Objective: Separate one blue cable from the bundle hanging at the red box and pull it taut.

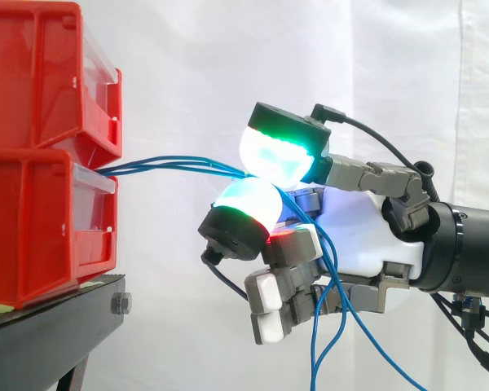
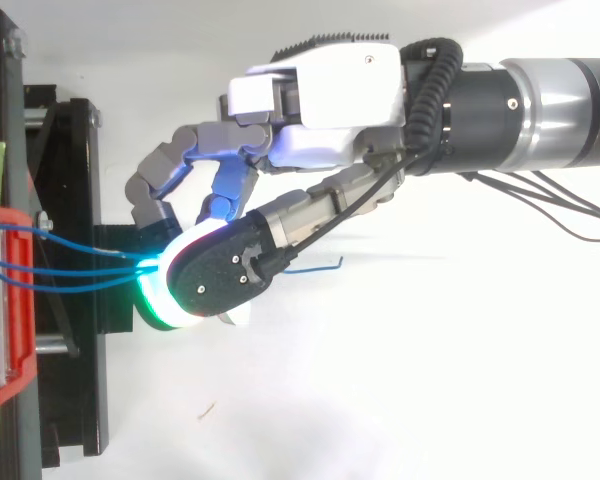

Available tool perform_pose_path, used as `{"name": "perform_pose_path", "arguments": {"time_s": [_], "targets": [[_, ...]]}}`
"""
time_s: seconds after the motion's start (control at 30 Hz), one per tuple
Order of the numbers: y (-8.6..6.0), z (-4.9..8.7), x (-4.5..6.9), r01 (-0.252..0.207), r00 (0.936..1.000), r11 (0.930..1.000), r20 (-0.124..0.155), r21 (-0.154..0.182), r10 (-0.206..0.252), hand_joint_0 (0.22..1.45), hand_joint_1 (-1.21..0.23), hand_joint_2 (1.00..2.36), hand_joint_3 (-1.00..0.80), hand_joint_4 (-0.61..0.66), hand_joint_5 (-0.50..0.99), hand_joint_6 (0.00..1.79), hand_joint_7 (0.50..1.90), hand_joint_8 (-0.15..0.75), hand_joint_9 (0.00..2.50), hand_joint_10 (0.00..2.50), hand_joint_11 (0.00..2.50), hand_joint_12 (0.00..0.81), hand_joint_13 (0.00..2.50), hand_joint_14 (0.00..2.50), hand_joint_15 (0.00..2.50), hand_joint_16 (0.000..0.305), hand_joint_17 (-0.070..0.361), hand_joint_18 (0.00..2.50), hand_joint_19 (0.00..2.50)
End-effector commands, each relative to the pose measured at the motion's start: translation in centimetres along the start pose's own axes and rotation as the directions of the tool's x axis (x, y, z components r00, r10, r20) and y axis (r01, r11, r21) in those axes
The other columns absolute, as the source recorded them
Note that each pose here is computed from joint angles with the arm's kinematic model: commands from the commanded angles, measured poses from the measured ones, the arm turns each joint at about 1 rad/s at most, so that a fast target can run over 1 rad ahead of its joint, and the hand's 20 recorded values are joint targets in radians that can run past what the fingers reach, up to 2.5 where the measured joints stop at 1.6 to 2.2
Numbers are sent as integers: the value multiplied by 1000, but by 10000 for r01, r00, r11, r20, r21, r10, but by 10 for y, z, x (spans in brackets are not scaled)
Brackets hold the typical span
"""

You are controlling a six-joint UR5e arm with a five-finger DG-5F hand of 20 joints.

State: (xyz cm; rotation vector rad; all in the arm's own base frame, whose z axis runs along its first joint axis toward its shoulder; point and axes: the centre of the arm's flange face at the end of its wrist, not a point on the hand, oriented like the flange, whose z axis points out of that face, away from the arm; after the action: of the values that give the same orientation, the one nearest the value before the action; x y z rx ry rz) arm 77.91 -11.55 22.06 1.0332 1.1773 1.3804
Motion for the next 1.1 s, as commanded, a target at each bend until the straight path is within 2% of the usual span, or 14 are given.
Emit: {"name": "perform_pose_path", "arguments": {"time_s": [0.0,0.1,0.23,0.43,0.67,0.8,0.87,1.07], "targets": [[0,1,1,15,10000,10000,-16,-49,-15,612,-651,1020,-126,262,-175,870,1232,409,1082,23,951,466,967,18,500,55,123,877,386],[-1,0,1,13,10000,10000,-15,-34,-14,638,-673,1017,-242,260,-183,867,1217,391,1050,24,1001,451,952,18,518,52,117,855,409],[1,1,2,183,9998,9998,-30,-65,-183,638,-691,1015,-302,264,-184,868,1213,390,1064,24,1033,449,951,18,516,52,117,854,416],[1,1,2,246,9997,9997,-29,-80,-247,567,-549,1000,-500,260,-174,867,1209,398,1104,24,1023,453,977,19,520,53,118,879,407],[0,1,2,260,9997,9996,-29,-65,-260,538,-370,1000,-500,256,-166,847,1185,406,1135,23,978,462,1018,19,518,54,123,927,412],[1,1,2,262,9997,9996,-29,-80,-262,584,-405,1000,-498,248,-166,839,1212,396,1153,22,981,454,1028,19,530,53,118,924,422],[1,1,2,262,9997,9996,-29,-80,-262,608,-477,1009,-403,252,-164,838,1228,403,1154,23,1001,454,1031,19,536,52,117,928,422],[1,2,4,258,9997,9996,-29,-96,-259,641,-639,1017,-317,263,-178,846,1194,404,1112,24,1051,459,1023,18,540,52,117,930,415]]}}
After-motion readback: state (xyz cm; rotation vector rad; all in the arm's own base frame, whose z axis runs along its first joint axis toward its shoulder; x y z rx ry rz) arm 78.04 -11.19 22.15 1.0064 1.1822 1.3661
